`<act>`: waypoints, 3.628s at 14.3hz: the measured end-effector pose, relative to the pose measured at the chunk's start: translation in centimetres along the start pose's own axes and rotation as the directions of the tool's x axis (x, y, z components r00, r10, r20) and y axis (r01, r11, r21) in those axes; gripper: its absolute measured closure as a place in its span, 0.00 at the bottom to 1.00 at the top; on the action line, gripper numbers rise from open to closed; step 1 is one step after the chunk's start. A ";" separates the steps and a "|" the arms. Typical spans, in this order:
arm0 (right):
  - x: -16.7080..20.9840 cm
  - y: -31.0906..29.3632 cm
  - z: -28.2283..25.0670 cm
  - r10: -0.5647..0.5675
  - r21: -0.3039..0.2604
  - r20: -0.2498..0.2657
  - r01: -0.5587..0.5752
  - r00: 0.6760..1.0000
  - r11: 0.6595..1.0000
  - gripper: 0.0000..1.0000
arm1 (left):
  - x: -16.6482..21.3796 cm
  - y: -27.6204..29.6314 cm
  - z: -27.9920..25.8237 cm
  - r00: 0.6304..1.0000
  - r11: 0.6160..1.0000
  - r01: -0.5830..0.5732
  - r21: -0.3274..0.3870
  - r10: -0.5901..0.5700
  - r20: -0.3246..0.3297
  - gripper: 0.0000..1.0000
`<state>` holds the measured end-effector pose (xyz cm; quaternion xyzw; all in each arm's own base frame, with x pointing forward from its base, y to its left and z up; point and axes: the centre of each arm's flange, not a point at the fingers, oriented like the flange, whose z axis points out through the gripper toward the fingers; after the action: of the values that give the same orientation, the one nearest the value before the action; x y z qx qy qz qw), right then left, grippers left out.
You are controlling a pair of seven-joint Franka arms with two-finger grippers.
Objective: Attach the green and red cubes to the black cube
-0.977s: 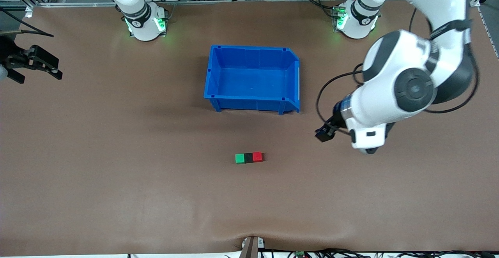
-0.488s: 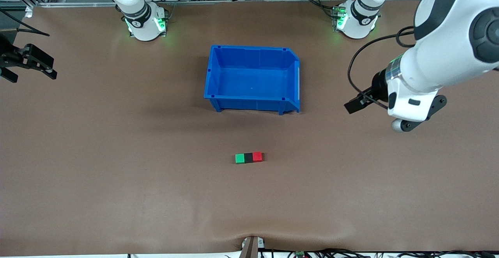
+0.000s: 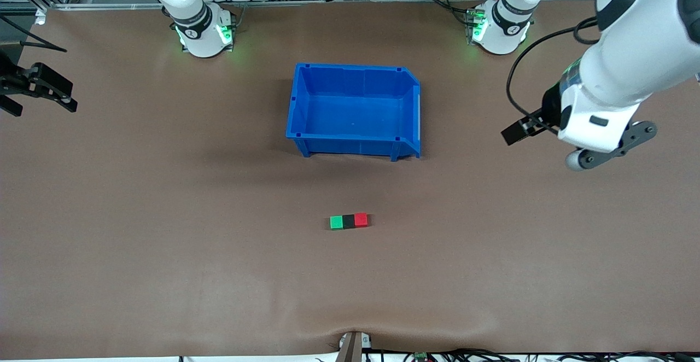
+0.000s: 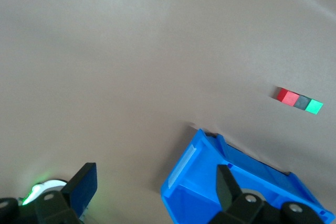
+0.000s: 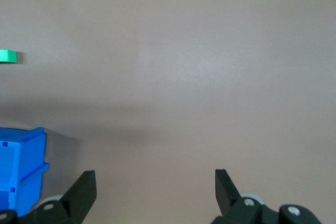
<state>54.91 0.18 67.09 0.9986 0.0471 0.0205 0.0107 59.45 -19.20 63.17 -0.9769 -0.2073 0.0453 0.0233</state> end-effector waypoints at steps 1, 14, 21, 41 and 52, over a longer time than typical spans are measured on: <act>0.0 0.0 0.0 0.000 0.000 0.001 0.000 1.000 1.000 0.00 | 0.1 -0.7 -0.6 1.000 1.000 -0.021 -0.003 0.021 -0.010 0.00; 0.3 0.1 0.6 0.000 0.003 0.011 0.000 1.000 1.000 0.00 | 0.5 -8.1 -6.1 0.976 0.981 -0.192 0.005 0.192 -0.103 0.00; 0.4 0.1 0.8 0.000 0.004 0.013 0.000 1.000 1.000 0.00 | 1.1 -10.9 -5.8 0.975 0.978 -0.206 0.013 0.206 -0.084 0.00; 0.6 0.1 1.1 0.000 0.005 0.020 0.000 1.000 1.000 0.00 | -0.1 -17.7 -3.7 0.953 0.967 -0.254 -0.008 0.249 -0.171 0.00; 0.6 0.1 1.2 0.000 0.005 0.021 0.000 1.000 1.000 0.00 | 0.1 -17.2 -3.4 0.940 0.947 -0.322 -0.018 0.317 -0.123 0.00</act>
<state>55.61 0.08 65.92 0.9988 0.0469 0.0100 0.0086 52.89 -3.52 67.65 -0.9988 -0.0451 -0.0138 0.0093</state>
